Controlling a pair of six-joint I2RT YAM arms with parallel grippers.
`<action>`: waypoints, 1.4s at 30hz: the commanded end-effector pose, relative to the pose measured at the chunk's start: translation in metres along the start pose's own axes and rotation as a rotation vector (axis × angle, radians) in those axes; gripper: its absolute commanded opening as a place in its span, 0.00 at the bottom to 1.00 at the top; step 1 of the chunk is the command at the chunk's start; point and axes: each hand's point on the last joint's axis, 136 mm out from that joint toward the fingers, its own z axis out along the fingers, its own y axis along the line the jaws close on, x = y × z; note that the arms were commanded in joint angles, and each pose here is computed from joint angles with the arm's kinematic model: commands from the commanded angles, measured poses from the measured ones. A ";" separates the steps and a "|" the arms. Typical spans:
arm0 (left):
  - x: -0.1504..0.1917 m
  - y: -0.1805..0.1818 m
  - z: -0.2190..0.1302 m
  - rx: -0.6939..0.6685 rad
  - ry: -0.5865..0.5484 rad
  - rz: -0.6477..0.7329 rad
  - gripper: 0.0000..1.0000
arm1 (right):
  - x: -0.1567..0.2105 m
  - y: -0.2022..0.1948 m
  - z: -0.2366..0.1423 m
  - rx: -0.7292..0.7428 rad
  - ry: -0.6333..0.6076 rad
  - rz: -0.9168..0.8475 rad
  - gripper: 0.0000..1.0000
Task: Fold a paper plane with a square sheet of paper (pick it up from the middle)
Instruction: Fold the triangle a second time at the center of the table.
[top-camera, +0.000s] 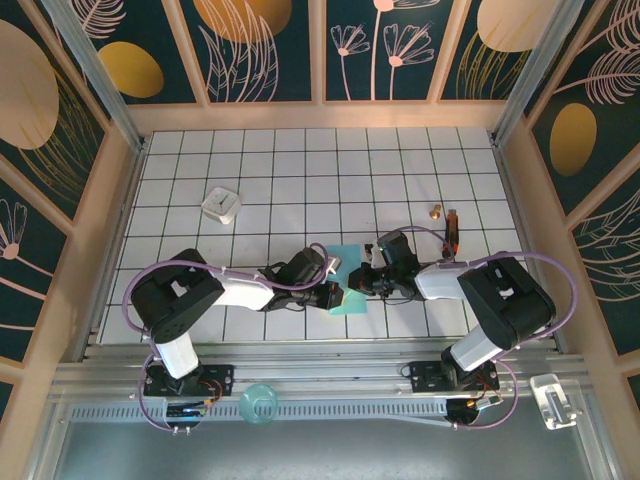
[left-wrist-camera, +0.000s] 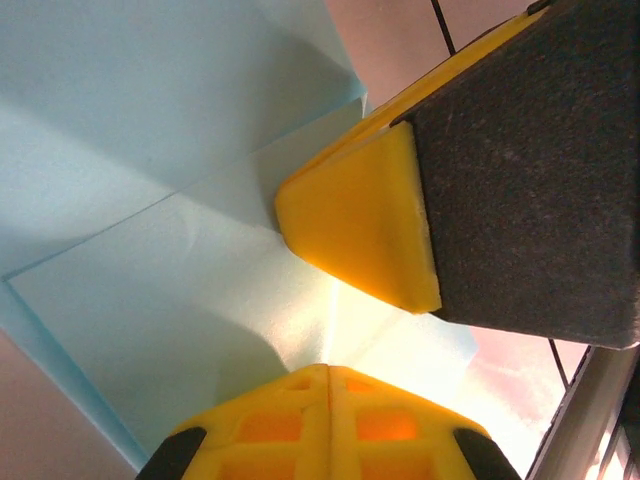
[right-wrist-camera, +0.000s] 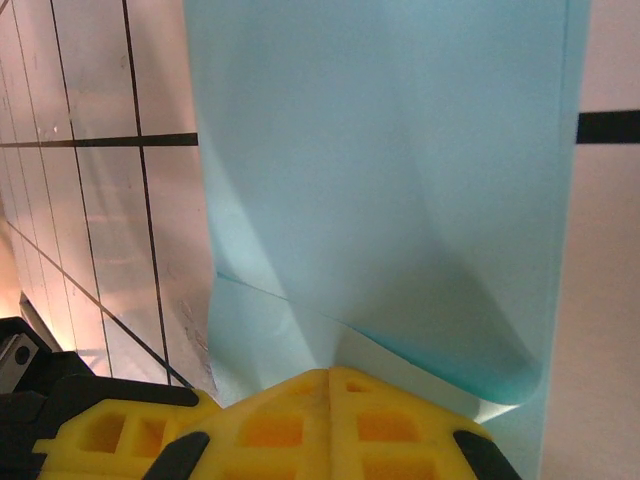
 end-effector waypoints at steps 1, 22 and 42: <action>0.009 0.011 0.004 -0.038 0.031 0.011 0.01 | 0.005 -0.016 0.000 0.075 0.020 0.024 0.03; 0.012 0.012 0.000 -0.048 0.036 0.019 0.03 | 0.000 0.011 0.000 -0.012 0.018 -0.016 0.04; 0.008 -0.001 0.000 -0.024 0.057 0.030 0.02 | 0.015 -0.028 0.006 0.114 0.051 0.028 0.00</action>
